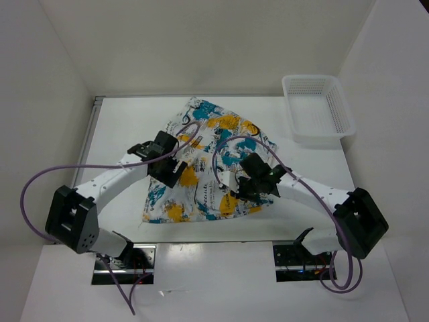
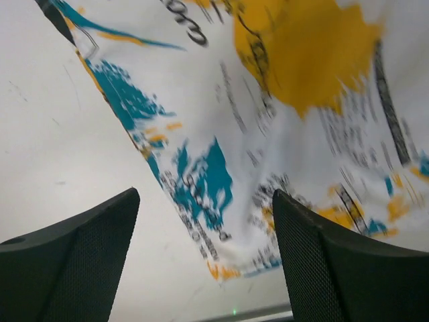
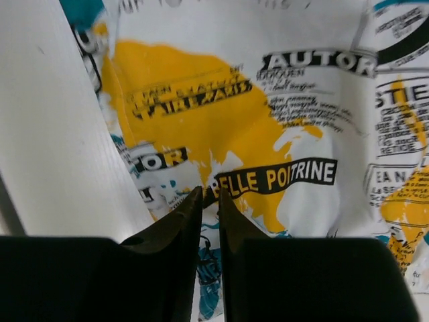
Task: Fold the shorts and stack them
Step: Flatten the shorts out, then fold the shorts
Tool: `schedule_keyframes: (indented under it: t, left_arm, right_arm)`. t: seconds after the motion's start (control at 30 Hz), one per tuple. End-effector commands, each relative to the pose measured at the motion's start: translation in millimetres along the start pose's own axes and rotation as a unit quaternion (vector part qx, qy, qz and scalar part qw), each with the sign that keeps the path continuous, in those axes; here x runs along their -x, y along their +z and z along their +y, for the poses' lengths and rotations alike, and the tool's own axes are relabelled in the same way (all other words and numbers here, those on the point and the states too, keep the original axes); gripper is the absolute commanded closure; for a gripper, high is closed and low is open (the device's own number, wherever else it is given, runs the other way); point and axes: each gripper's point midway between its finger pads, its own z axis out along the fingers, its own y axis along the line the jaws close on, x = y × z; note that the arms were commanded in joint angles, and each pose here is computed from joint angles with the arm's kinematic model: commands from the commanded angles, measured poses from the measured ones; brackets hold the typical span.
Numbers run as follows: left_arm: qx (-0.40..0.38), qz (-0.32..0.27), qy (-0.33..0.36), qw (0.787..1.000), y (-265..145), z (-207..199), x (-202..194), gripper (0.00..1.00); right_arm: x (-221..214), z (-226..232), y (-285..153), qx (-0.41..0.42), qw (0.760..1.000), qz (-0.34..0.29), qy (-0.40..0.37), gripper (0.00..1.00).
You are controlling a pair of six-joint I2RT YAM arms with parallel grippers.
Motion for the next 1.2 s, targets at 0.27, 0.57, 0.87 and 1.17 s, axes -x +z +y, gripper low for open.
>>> schedule_keyframes:
  t: [0.27,0.57,0.87,1.17]
  left_arm:
    - [0.037,0.07,-0.056,0.995,109.1,36.2,-15.3,0.15]
    - [0.067,0.146,-0.064,0.985,82.2,41.4,-110.3,0.3]
    - [0.061,0.139,-0.066,0.986,33.2,36.8,-130.2,0.28]
    - [-0.012,-0.107,-0.104,0.989,-41.2,54.9,47.2,0.05]
  right_arm:
    - [-70.1,17.5,7.2,0.034,0.982,0.126,-0.134,0.8]
    - [-81.4,50.5,8.8,0.087,0.941,0.198,-0.26,0.84]
    - [-12.3,134.3,9.2,0.199,0.918,0.113,-0.325,0.87]
    - [68.8,63.4,-28.3,0.063,0.978,0.045,-0.194,0.75]
